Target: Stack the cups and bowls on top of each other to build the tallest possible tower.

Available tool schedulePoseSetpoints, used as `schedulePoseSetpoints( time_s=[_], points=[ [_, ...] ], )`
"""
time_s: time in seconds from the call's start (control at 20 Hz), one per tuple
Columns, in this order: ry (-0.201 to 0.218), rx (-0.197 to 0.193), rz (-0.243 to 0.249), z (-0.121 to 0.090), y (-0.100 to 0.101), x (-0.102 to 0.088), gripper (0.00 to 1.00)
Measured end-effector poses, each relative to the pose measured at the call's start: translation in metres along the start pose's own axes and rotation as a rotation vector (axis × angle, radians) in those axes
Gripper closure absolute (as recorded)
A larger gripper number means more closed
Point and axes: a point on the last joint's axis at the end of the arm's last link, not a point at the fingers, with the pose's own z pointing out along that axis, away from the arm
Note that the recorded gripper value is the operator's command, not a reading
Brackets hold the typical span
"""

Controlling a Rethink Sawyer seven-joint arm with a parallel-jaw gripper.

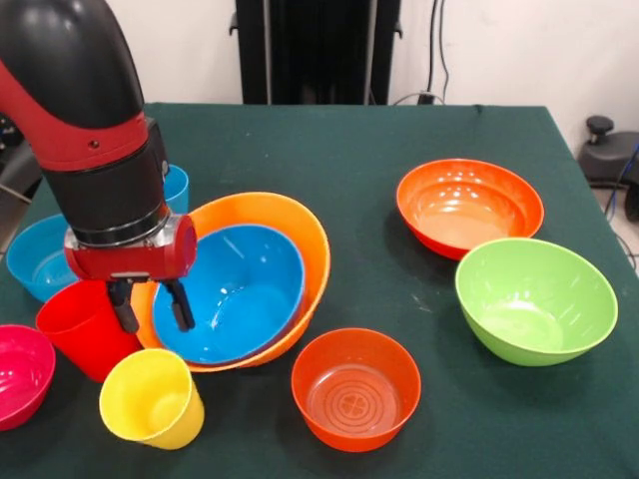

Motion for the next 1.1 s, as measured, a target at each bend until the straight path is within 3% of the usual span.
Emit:
schedulePoseSetpoints(
  time_s=[0.55, 0.8, 1.1],
  points=[
    [0.043, -0.08, 0.008, -0.064, 0.028, -0.005, 0.0],
    [0.025, -0.082, -0.002, -0.086, 0.032, -0.011, 0.0],
    [0.02, -0.077, 0.001, -0.094, 0.025, -0.009, 0.0]
  ],
)
